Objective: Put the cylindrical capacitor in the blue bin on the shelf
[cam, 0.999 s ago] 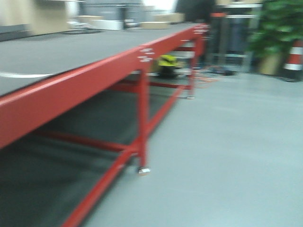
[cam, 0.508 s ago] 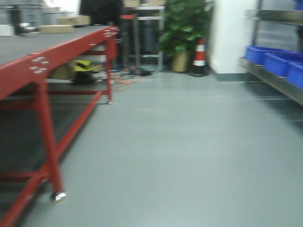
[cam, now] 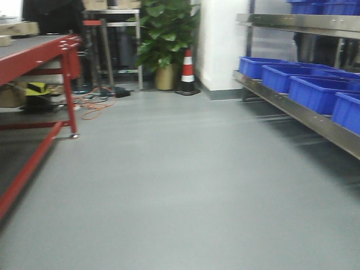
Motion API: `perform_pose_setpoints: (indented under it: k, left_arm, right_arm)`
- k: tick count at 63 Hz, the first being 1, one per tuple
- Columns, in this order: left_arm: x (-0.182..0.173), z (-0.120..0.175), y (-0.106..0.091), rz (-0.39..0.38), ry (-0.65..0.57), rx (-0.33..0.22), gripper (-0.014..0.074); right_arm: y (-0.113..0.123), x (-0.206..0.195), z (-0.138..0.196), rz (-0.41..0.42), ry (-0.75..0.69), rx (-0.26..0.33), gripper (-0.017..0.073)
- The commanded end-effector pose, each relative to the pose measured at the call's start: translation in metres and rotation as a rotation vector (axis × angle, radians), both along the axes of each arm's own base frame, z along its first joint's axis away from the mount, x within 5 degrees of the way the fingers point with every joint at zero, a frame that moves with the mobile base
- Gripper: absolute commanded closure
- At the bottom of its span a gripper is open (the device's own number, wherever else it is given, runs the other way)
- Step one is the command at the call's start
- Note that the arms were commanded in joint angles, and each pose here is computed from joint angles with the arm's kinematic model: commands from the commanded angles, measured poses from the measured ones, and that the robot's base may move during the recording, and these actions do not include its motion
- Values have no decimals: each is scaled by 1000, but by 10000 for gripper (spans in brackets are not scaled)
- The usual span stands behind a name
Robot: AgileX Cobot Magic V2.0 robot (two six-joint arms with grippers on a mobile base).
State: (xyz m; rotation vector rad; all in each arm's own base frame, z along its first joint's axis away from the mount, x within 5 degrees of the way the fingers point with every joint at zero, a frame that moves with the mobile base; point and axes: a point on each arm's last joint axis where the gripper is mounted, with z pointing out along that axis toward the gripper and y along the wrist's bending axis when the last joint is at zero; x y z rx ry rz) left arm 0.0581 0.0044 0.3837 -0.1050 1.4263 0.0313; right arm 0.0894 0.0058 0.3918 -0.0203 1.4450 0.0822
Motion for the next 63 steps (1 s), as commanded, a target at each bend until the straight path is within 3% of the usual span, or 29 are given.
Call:
perform_pose_setpoints:
  k: [1, 63]
  left_arm:
    - [-1, 2, 0, 3, -24, -4, 705]
    - [-1, 2, 0, 3, -24, -4, 705]
  right_arm:
    - [-1, -2, 4, -9, -38, -7, 722]
    - [-1, -2, 4, -9, -38, -7, 722]
